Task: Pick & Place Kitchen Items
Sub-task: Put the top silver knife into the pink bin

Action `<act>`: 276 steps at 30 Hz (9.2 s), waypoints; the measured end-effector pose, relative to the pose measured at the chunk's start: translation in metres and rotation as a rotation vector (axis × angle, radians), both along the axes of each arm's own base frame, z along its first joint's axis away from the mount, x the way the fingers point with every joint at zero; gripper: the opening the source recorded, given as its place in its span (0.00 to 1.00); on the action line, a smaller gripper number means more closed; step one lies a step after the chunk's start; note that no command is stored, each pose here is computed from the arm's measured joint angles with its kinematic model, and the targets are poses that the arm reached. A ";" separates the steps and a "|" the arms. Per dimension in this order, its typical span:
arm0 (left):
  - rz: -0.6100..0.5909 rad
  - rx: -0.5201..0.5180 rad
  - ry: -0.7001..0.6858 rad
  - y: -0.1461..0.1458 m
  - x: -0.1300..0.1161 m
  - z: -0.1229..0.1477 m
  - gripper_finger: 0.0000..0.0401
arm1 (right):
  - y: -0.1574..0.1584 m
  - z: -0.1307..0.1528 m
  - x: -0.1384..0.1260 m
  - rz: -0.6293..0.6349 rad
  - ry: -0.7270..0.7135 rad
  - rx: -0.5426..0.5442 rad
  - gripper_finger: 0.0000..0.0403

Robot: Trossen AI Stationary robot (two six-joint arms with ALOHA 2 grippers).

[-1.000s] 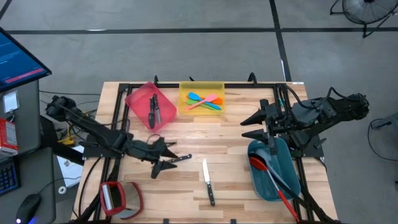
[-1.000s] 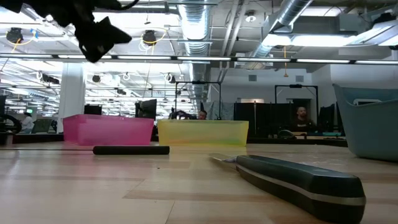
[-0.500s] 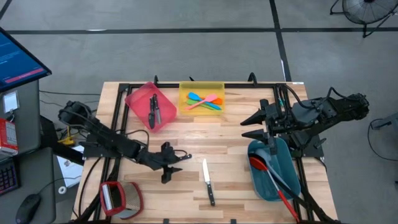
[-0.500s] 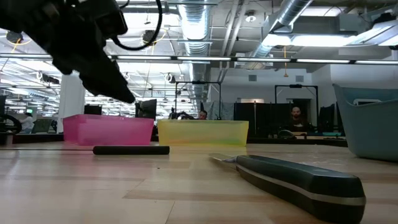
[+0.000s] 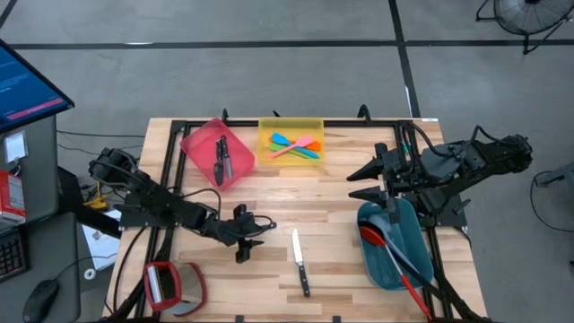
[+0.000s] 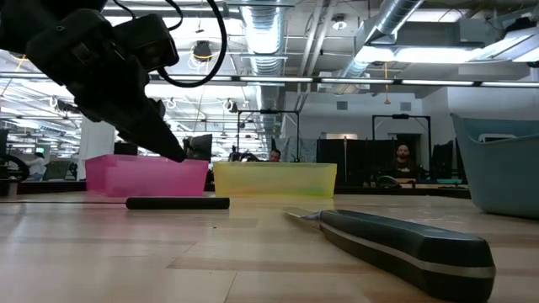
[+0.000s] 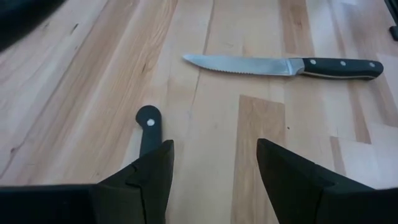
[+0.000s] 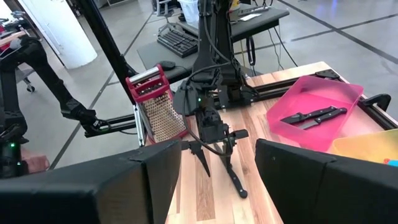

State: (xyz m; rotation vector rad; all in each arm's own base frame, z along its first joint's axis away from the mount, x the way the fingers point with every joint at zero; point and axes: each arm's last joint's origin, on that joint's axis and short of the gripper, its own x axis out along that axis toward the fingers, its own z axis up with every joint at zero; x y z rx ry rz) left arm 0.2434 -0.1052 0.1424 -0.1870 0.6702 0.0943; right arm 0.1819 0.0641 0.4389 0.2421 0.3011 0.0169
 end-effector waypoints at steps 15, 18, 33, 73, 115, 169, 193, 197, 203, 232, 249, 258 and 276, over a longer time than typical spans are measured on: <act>0.012 0.052 -0.004 0.001 0.000 -0.001 0.53 | 0.000 0.000 0.000 0.001 -0.001 -0.003 0.50; 0.015 0.056 -0.001 0.002 0.001 -0.002 0.53 | 0.000 0.000 0.000 0.000 -0.001 -0.002 0.50; 0.037 0.080 0.010 0.003 0.001 -0.007 0.53 | 0.000 0.000 0.000 -0.001 -0.001 -0.003 0.50; 0.092 0.178 0.155 0.007 0.007 -0.055 0.40 | 0.000 -0.001 0.000 0.001 0.009 -0.013 0.50; 0.227 -0.067 -0.290 0.024 -0.013 0.062 0.08 | -0.001 -0.001 0.000 0.001 0.011 -0.015 0.50; 0.230 -0.440 -0.946 0.054 -0.084 0.180 0.09 | 0.000 0.004 0.001 0.001 -0.045 0.005 0.50; 0.941 0.077 -0.866 0.079 -0.103 0.185 0.10 | 0.000 0.004 0.001 0.002 -0.045 0.000 0.50; 1.113 0.207 -0.769 0.088 -0.099 0.168 0.10 | 0.000 0.004 0.001 0.002 -0.045 -0.001 0.50; 1.258 0.273 -0.745 0.111 -0.096 0.140 0.10 | 0.000 0.004 0.001 0.002 -0.045 0.000 0.50; 1.388 0.293 -0.457 0.214 -0.069 0.048 0.11 | 0.000 0.004 0.001 -0.007 -0.043 0.033 0.50; 1.396 0.270 -0.226 0.221 -0.066 0.009 0.11 | 0.000 0.004 0.001 -0.007 -0.043 0.033 0.50; 1.393 0.205 -0.167 0.228 -0.072 0.003 0.11 | 0.000 0.004 0.001 -0.007 -0.043 0.033 0.50; 1.365 0.133 -0.076 0.233 -0.071 -0.017 0.13 | 0.000 0.004 0.001 -0.007 -0.042 0.032 0.50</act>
